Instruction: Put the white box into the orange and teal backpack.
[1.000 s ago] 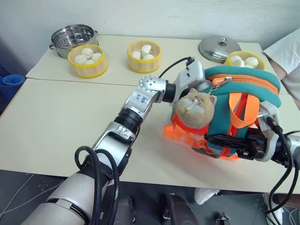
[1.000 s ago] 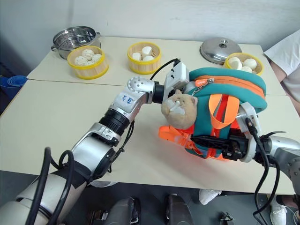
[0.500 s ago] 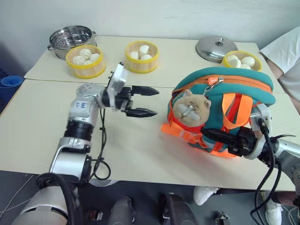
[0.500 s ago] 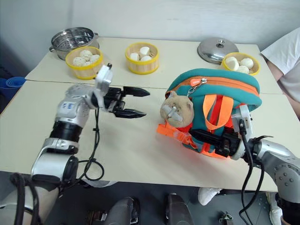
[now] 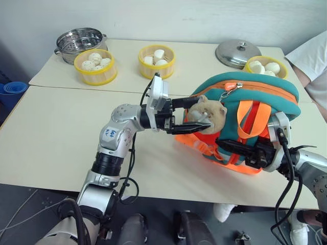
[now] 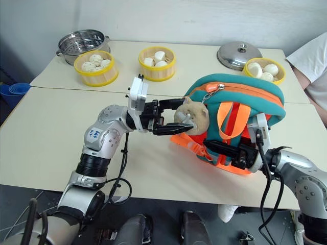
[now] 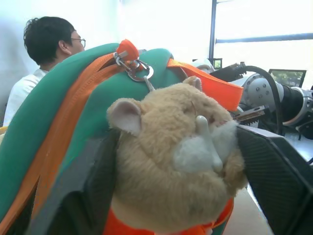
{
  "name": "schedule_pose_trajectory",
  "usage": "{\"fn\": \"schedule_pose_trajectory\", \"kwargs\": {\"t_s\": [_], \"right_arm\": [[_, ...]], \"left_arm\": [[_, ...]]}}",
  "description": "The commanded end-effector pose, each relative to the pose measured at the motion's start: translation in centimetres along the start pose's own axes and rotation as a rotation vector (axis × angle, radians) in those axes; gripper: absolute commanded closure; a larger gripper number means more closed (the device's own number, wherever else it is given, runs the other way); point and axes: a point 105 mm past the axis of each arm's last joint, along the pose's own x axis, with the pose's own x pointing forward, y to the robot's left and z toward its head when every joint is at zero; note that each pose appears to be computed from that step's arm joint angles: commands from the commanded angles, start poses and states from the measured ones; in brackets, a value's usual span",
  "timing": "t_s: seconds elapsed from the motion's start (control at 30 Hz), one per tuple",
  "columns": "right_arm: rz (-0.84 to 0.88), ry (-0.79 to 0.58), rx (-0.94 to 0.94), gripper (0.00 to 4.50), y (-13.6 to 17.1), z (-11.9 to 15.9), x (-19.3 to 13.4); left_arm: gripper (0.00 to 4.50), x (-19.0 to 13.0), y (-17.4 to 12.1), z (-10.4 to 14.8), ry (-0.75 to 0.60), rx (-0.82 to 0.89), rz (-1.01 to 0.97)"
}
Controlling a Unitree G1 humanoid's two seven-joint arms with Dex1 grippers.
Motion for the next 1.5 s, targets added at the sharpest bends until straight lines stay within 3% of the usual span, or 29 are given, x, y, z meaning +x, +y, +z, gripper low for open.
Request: {"fn": "schedule_pose_trajectory", "kwargs": {"t_s": [0.03,0.23,0.3,0.4,0.57,0.73,0.83,1.0,1.03,1.23,1.4,1.43,1.5], "right_arm": [[0.012,-0.015,-0.017,4.5,0.6,0.5,-0.1],[-0.03,-0.06,-0.029,4.5,0.4,1.0,-0.4],[-0.05,-0.074,-0.031,4.5,0.3,1.0,-0.8],[-0.072,-0.085,-0.029,4.5,0.3,0.9,-1.2],[-0.102,-0.11,-0.021,4.5,0.3,0.6,-1.7],[-0.128,-0.142,-0.007,4.5,0.2,0.2,-1.8],[-0.132,-0.164,0.015,4.5,0.1,-0.3,-1.7],[-0.275,-0.211,-0.055,4.5,-2.2,-0.5,-1.8],[-0.279,-0.208,-0.085,4.5,-2.3,-0.4,-1.8],[-0.289,-0.022,-0.407,2.63,-2.4,-1.2,-2.9],[-0.313,0.203,-0.621,0.85,-3.2,-1.8,-8.8],[-0.304,0.255,-0.655,0.49,-3.3,-2.3,-9.8],[-0.33,0.312,-0.691,0.03,-4.1,-2.9,-12.0]], "left_arm": [[2.07,-0.8,0.2,0.5,0.037,0.04,0.012],[3.81,-4.6,3.5,3.2,0.044,0.076,0.154],[4.07,-6.0,5.0,4.7,0.039,0.079,0.218],[4.07,-8.2,7.0,5.3,0.112,0.082,0.323],[4.07,-12.4,9.5,1.0,0.449,0.142,0.465],[4.07,-12.3,8.1,-6.1,0.568,0.088,0.398],[4.07,-10.5,6.5,-9.2,0.46,-0.043,0.373],[4.07,-11.0,4.4,-9.9,0.418,-0.093,0.344],[3.74,-11.7,4.3,-9.3,0.412,-0.099,0.368],[1.88,-16.3,1.9,-5.2,0.4,-0.011,0.427],[0.28,-21.3,-4.3,-4.5,0.552,-0.008,0.437],[0.01,-21.8,-5.2,-4.6,0.588,0.005,0.436],[0.0,-23.1,-6.7,-4.6,0.635,0.0,0.475]]}}
